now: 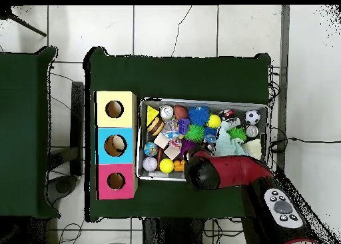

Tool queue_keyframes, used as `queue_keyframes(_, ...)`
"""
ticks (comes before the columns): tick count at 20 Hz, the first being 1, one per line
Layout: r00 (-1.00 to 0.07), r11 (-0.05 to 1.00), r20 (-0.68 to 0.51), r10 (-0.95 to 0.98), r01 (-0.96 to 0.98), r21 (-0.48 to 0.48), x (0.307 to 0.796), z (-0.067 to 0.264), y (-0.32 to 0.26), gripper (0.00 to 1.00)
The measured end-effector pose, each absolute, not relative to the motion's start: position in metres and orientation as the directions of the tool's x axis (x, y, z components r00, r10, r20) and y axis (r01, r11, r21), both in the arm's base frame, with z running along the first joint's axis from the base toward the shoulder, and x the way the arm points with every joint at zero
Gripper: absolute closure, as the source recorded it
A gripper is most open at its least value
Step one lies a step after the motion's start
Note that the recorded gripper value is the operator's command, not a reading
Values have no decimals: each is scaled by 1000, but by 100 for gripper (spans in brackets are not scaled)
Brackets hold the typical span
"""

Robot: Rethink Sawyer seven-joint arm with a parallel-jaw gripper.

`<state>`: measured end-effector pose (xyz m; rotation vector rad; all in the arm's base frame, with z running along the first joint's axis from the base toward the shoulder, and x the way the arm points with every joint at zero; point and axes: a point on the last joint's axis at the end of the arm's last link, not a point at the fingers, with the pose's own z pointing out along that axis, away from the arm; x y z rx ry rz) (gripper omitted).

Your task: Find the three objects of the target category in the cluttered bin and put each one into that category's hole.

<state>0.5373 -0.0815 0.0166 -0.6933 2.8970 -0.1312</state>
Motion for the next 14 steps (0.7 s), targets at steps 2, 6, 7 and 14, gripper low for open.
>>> queue_keyframes(2,-876,885,-131,-463,-451,-116,537,14,-75,0)
queue_keyframes(6,-871,879,-124,-476,-466,-103,534,6,-65,0)
queue_keyframes(7,-869,877,-122,-479,-470,-99,534,4,-62,0)
queue_keyframes(14,-862,870,-116,-493,-486,-81,536,-12,-47,0)
